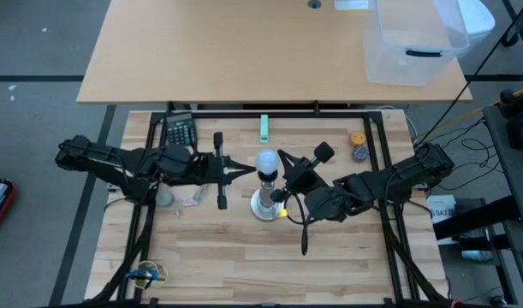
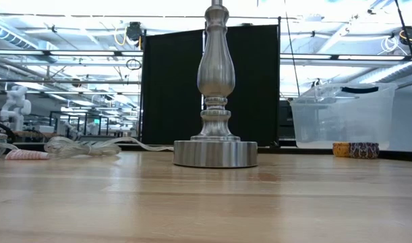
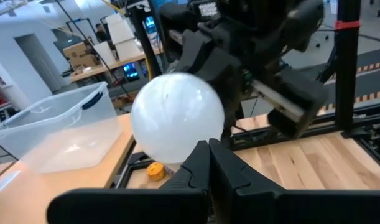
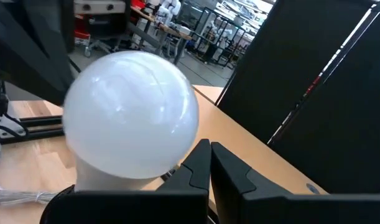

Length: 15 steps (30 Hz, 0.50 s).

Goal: Screw lightbulb
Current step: Insert the white lightbulb into the desk lamp

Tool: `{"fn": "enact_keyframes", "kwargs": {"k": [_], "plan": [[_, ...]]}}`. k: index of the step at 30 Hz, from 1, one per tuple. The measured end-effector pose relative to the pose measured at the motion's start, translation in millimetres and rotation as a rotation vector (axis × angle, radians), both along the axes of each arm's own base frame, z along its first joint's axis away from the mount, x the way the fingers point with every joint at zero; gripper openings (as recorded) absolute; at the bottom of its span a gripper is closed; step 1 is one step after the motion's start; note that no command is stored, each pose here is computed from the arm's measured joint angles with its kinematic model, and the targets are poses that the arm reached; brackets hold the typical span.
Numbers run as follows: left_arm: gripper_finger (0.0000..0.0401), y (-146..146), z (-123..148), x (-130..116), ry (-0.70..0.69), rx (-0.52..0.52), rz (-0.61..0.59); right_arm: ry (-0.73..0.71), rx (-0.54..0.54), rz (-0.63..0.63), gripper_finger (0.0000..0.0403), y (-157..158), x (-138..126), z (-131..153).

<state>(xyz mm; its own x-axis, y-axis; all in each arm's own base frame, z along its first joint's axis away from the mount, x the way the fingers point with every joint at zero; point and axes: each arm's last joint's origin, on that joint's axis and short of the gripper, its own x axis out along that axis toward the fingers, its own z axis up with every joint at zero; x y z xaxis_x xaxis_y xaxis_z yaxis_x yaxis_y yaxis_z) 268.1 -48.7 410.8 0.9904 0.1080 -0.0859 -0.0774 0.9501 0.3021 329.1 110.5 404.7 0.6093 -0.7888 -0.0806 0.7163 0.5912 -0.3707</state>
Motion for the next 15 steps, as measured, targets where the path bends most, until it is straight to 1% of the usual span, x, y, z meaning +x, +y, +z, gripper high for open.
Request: {"fn": "enact_keyframes", "kwargs": {"k": [15], "plan": [[0.0001,7.3,-0.4,1.4,0.003,0.004,0.023,-0.004,0.01,0.017,0.0,1.7,-0.4,-0.2]]}}
